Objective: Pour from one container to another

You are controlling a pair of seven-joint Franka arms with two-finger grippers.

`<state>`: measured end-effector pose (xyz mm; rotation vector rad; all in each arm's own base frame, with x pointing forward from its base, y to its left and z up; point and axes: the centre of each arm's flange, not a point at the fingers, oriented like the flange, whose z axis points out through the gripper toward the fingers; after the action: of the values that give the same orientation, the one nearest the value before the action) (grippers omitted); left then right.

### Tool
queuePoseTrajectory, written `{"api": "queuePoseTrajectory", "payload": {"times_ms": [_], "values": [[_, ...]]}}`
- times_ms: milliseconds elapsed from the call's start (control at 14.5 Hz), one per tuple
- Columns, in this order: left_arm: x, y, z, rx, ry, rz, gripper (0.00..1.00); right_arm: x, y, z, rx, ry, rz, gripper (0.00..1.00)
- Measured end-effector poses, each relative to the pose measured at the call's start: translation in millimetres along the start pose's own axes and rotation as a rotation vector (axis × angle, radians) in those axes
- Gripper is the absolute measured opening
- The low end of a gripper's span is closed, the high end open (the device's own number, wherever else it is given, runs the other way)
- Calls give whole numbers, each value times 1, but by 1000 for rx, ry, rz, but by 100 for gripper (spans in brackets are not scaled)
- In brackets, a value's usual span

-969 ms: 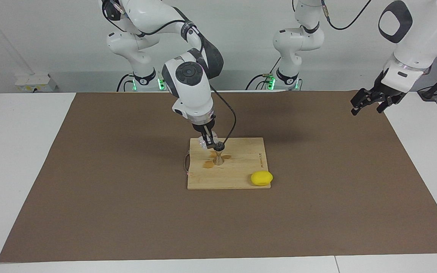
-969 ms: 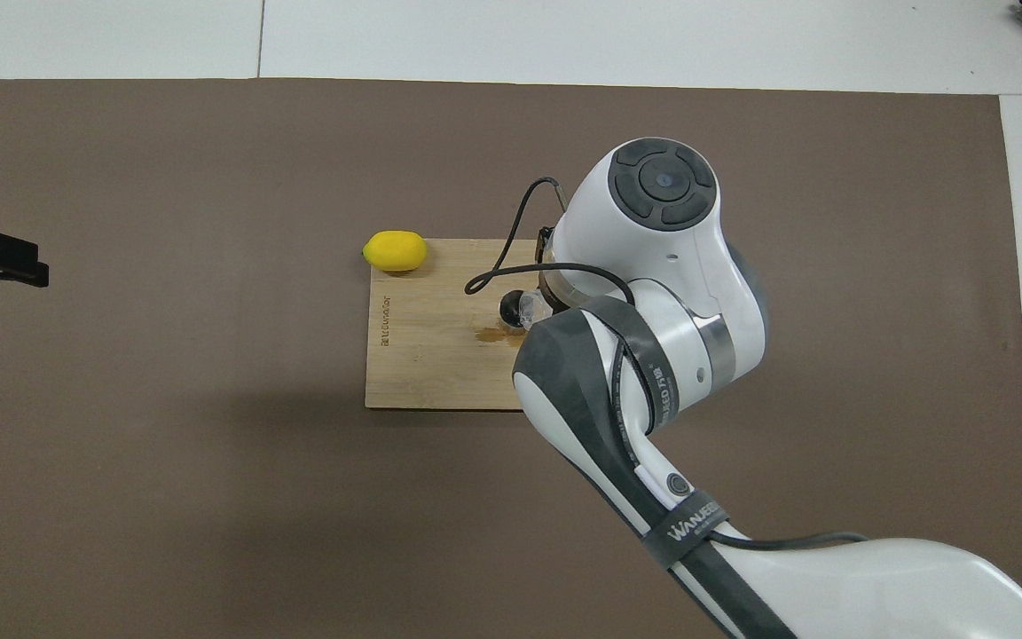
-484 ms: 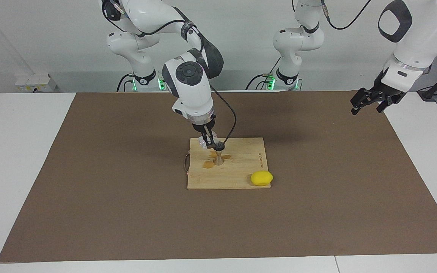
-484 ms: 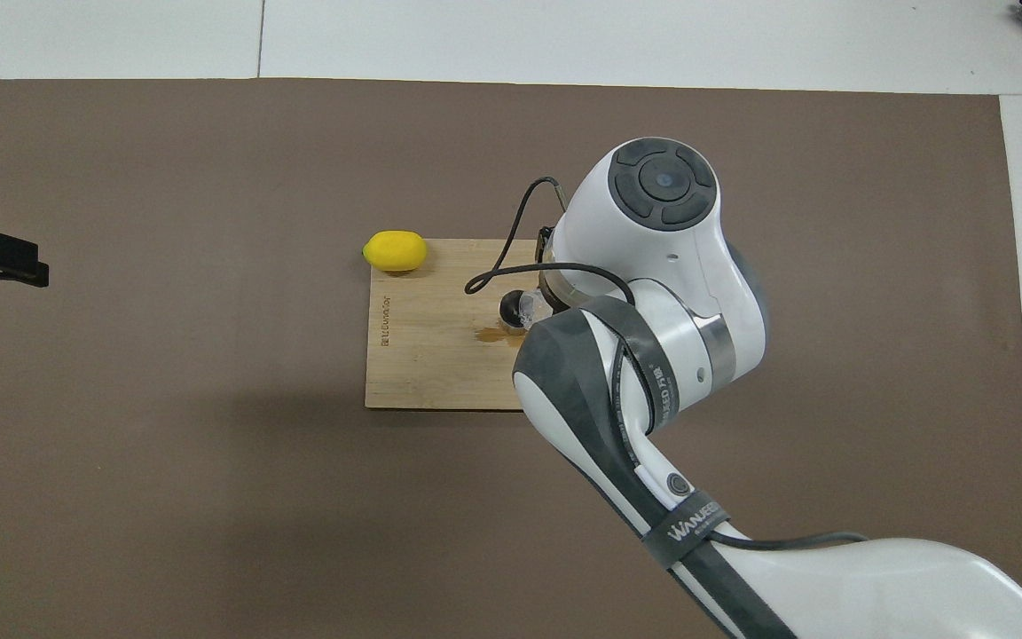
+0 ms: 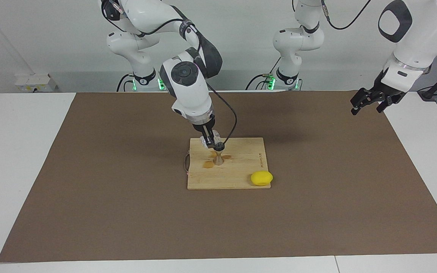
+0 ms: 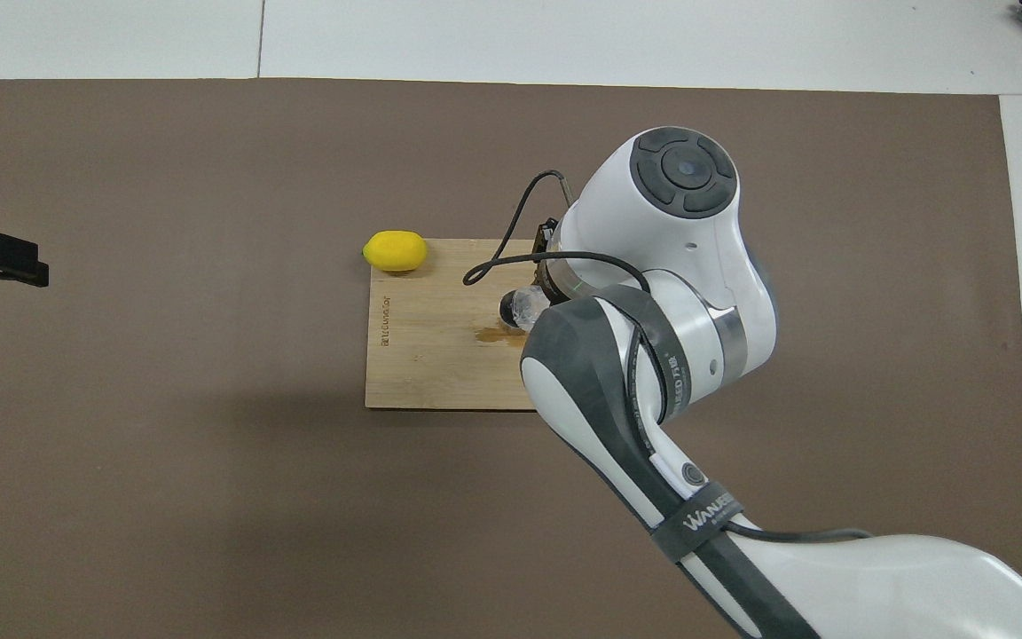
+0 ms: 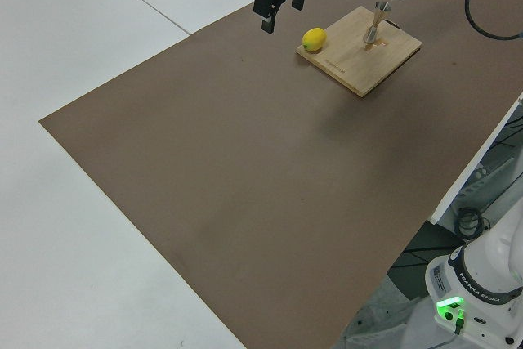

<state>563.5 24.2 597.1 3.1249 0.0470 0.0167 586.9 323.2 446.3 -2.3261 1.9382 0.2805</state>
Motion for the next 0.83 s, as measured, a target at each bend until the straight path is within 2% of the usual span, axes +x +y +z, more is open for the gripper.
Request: {"api": "queuePoseTrajectory", "payload": {"times_ms": [138, 415, 830], "values": [[0, 0, 0, 0, 0, 0, 100, 6, -2, -2, -4, -29, 22, 51], [0, 0, 0, 0, 0, 0, 100, 34, -13, -13, -6, -151, 70, 51], [0, 0, 0, 0, 0, -1, 100, 113, -32, -38, 42, -400, 129, 51]]}}
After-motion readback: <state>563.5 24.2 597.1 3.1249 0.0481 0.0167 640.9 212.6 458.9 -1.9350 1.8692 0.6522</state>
